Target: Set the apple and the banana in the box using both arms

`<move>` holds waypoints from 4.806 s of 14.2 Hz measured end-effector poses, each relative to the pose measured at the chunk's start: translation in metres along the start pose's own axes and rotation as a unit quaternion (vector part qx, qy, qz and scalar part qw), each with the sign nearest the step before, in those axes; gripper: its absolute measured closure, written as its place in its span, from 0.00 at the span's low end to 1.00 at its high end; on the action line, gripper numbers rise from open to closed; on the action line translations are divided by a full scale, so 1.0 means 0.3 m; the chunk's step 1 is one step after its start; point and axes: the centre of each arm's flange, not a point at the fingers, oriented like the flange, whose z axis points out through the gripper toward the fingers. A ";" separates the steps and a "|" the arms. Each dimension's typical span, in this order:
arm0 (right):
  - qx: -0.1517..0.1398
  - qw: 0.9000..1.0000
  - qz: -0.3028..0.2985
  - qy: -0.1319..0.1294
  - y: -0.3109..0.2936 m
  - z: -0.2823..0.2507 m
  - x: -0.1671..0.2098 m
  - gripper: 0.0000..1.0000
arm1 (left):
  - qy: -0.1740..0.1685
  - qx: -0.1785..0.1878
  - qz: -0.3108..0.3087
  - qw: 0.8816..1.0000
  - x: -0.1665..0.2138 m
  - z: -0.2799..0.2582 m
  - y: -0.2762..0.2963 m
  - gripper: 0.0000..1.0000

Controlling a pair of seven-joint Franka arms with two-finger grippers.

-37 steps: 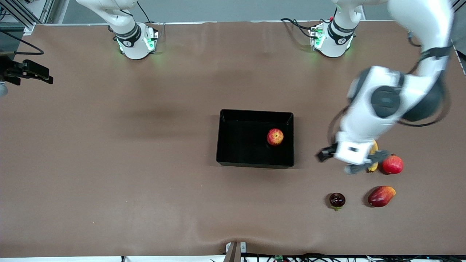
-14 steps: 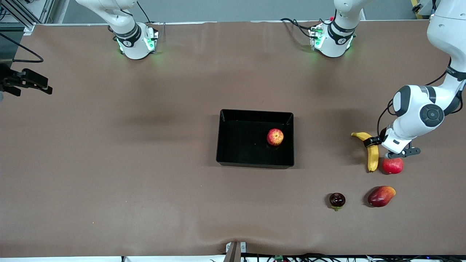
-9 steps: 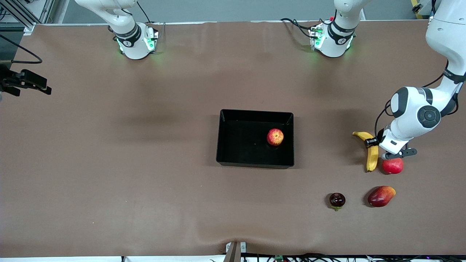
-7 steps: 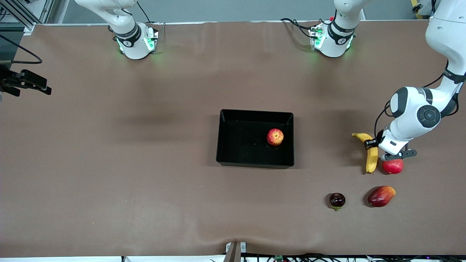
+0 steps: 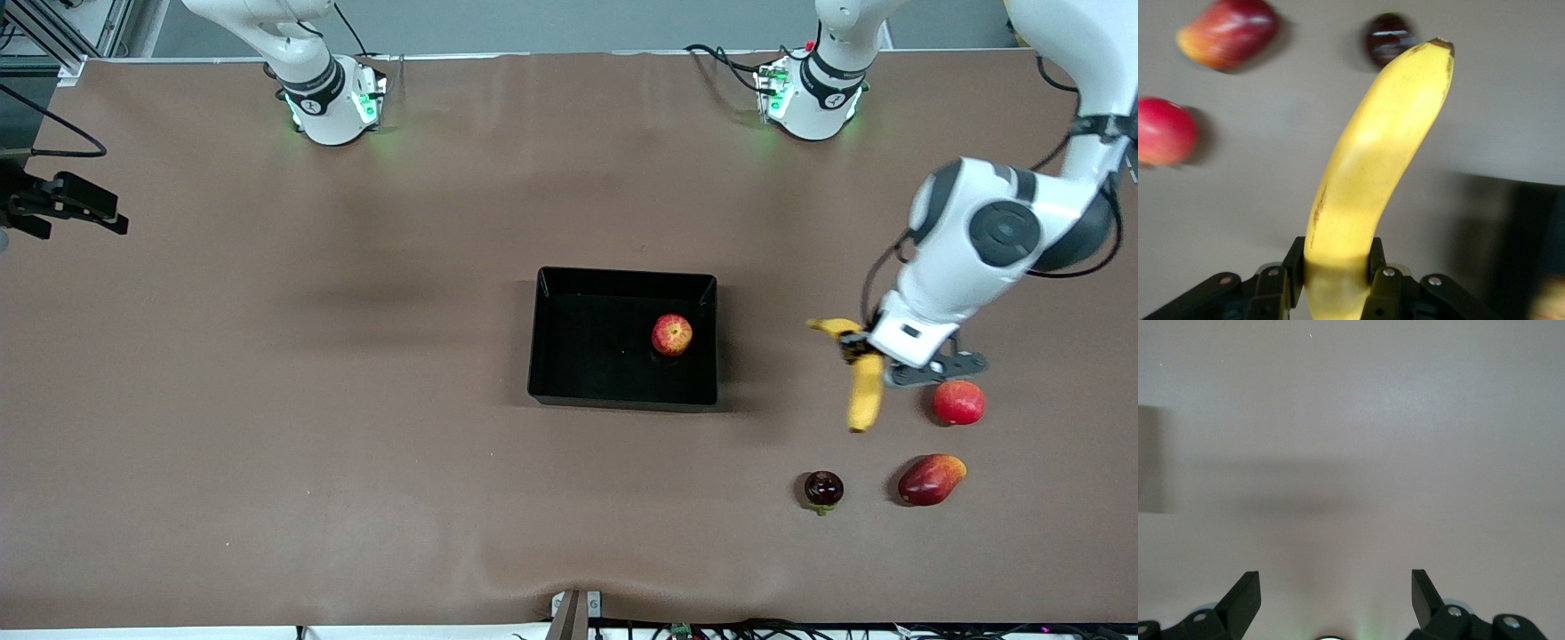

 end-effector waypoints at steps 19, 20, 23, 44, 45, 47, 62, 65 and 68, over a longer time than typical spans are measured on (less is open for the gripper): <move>-0.001 1.000 -0.001 0.006 -0.003 -0.014 0.010 0.00 | -0.084 0.021 -0.209 0.974 -0.471 0.261 1.060 0.59; -0.001 1.000 -0.001 0.006 -0.003 -0.014 0.010 0.00 | -0.083 0.014 -0.207 0.975 -0.469 0.269 1.065 0.59; -0.001 1.000 -0.001 0.006 -0.003 -0.014 0.011 0.00 | -0.061 0.007 -0.191 0.980 -0.460 0.317 1.071 0.59; 0.000 1.000 -0.001 0.000 -0.001 0.005 0.023 0.00 | -0.014 0.018 -0.170 0.985 -0.197 0.239 0.910 0.00; 0.000 1.000 -0.001 -0.001 -0.001 0.005 0.023 0.00 | -0.002 0.023 -0.164 0.986 -0.114 0.144 0.827 0.00; 0.000 1.000 -0.001 -0.002 -0.002 0.006 0.022 0.00 | 0.022 0.027 -0.160 0.986 0.049 -0.041 0.621 0.00; 0.002 1.000 -0.004 -0.007 -0.021 0.016 0.027 0.00 | -0.011 0.029 -0.035 0.999 0.239 -0.708 -0.335 0.00; 0.003 1.000 -0.003 -0.009 -0.026 0.017 0.026 0.00 | -0.018 0.034 0.004 0.999 0.181 -0.798 -0.354 0.00; 0.004 1.000 0.003 -0.013 -0.031 0.020 0.024 0.00 | -0.028 0.017 0.022 0.999 0.129 -0.868 -0.415 0.00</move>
